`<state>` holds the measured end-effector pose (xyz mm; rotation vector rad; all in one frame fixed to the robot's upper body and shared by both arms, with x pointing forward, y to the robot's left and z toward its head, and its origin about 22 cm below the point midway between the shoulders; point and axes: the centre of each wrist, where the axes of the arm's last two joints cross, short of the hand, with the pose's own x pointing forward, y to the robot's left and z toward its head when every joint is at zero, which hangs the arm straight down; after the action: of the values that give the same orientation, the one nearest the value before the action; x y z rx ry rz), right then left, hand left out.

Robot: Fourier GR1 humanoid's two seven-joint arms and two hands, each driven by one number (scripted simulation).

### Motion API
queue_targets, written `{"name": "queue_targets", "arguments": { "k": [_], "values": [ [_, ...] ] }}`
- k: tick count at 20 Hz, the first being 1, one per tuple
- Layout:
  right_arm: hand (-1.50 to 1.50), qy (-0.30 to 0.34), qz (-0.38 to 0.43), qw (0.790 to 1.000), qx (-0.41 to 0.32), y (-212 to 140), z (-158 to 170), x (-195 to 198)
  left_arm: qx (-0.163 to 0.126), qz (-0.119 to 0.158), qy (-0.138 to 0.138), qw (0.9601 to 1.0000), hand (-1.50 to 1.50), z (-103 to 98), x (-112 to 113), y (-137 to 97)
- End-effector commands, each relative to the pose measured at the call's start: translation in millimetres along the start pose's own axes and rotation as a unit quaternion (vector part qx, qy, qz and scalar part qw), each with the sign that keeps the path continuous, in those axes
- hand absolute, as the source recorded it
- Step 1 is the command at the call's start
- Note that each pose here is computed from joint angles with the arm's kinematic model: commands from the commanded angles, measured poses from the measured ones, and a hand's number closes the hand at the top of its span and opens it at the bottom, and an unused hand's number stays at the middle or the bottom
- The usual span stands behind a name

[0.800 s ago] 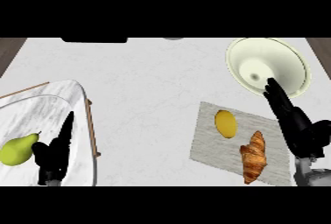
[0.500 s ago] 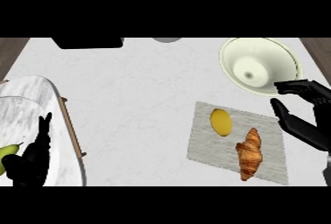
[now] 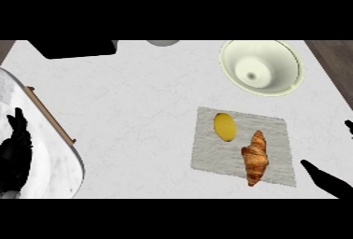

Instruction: Pick the croissant from the placemat and place it in the bowl

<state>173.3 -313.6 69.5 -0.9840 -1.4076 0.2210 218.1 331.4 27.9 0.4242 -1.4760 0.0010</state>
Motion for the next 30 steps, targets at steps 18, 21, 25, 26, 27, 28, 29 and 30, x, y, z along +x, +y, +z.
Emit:
{"name": "queue_targets", "arguments": {
  "k": [18,21,25,26,27,28,29,30],
  "values": [
    [-1.50,0.106,0.162,0.980,0.040,-48.3,50.7,97.5,-0.050,0.012,-0.048,0.9975,0.00,-44.7,58.7,-13.2],
    [-1.50,0.132,0.187,0.969,0.095,-42.2,35.9,101.4,-0.051,0.013,-0.046,0.9975,0.00,-39.9,52.2,-31.5],
    [-1.50,0.162,0.192,0.955,0.158,-31.1,11.1,99.2,-0.053,0.006,-0.047,0.9975,0.00,-36.3,58.9,-24.4],
    [-1.50,0.169,0.187,0.950,0.185,-22.6,9.9,94.5,-0.051,0.013,-0.053,0.9972,0.00,-45.2,53.6,-24.6],
    [-1.50,0.173,0.194,0.947,0.189,-19.1,4.0,94.7,-0.052,0.020,-0.055,0.9969,0.00,-34.1,43.0,-40.2],
    [-1.50,0.183,0.190,0.943,0.202,-21.6,-3.4,93.7,-0.053,0.018,-0.049,0.9972,0.00,-41.0,45.2,-29.8],
    [-1.50,0.182,0.184,0.942,0.212,-5.4,1.1,104.3,-0.055,0.013,-0.057,0.9968,0.00,-36.5,60.4,-36.9],
    [-1.50,0.180,0.180,0.940,0.226,-11.9,-9.9,94.5,-0.052,0.013,-0.053,0.9971,0.00,-39.3,40.9,-32.6]
  ]
}}
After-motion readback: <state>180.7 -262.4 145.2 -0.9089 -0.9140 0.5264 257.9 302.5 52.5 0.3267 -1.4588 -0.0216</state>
